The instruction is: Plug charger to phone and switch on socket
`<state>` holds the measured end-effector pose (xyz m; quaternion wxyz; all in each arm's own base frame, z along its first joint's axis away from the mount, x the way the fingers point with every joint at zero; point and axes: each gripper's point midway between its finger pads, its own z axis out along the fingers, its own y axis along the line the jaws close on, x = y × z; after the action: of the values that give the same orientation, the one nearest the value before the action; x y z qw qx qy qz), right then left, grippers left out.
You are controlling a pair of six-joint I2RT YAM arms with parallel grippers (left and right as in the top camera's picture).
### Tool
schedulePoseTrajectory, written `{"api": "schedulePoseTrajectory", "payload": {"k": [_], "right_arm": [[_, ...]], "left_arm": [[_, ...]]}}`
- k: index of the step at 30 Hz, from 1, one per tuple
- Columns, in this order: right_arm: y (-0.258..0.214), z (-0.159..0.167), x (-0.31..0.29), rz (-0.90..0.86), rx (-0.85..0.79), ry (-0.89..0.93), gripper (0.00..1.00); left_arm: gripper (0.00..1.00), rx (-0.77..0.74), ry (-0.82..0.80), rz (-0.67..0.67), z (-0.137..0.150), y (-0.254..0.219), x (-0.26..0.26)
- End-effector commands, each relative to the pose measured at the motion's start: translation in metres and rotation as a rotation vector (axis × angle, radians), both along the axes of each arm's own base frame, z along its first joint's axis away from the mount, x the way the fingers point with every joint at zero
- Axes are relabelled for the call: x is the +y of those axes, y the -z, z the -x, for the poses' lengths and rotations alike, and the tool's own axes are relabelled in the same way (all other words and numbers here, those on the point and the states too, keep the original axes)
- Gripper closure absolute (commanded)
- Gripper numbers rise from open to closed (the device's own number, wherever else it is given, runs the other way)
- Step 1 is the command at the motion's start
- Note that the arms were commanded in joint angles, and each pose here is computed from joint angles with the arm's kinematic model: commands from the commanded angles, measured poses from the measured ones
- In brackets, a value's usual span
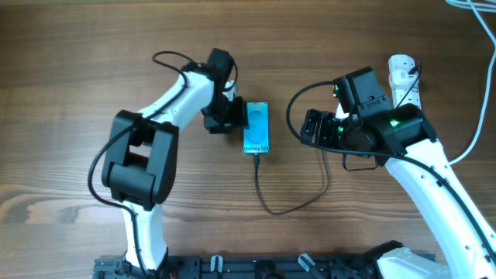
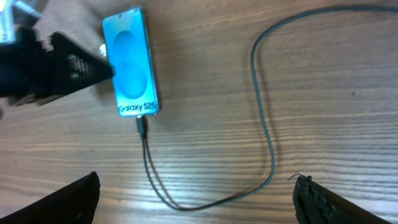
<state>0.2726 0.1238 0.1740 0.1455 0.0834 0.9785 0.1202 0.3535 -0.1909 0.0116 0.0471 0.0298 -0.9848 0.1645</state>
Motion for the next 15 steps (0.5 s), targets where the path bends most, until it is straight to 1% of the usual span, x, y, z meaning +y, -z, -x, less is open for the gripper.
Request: {"api": "schedulePoseTrajectory", "payload": {"k": [1, 2, 3, 4, 5, 6, 7, 9, 11, 15], "right_arm": [[0.001, -0.009, -0.015, 0.091, -0.036, 0.023, 0.00], [0.001, -0.011, -0.019, 0.110, -0.045, 0.039, 0.00], [-0.006, -0.018, -0.026, 0.106, -0.061, 0.072, 0.00], [-0.013, -0.023, -0.033, 0.102, -0.075, 0.100, 0.00], [-0.024, -0.030, -0.044, 0.099, -0.098, 0.130, 0.00], [-0.043, -0.043, -0.067, 0.106, -0.142, 0.203, 0.00], [-0.051, -0.050, -0.082, 0.119, -0.166, 0.238, 0.00], [-0.070, -0.069, -0.143, 0.184, -0.250, 0.423, 0.00], [-0.076, -0.087, -0.203, 0.227, -0.318, 0.568, 0.00], [-0.065, -0.091, -0.260, 0.295, -0.311, 0.714, 0.00]], "left_arm": [[0.31, -0.148, -0.074, -0.031, -0.037, -0.066, 0.030], [0.30, -0.179, -0.091, -0.043, -0.040, -0.085, 0.039], [0.24, -0.235, -0.115, -0.054, -0.043, -0.111, 0.050], [0.06, -0.289, -0.134, -0.053, -0.044, -0.132, 0.058], [0.00, -0.340, -0.153, -0.058, -0.045, -0.151, 0.067], [0.00, -0.402, -0.178, -0.068, -0.044, -0.173, 0.078], [0.00, -0.436, -0.193, -0.080, -0.044, -0.184, 0.085], [0.00, -0.494, -0.216, -0.095, -0.041, -0.205, 0.095], [0.00, -0.503, -0.216, -0.092, -0.040, -0.209, 0.095], [0.00, -0.500, -0.216, -0.093, -0.040, -0.207, 0.095]]}}
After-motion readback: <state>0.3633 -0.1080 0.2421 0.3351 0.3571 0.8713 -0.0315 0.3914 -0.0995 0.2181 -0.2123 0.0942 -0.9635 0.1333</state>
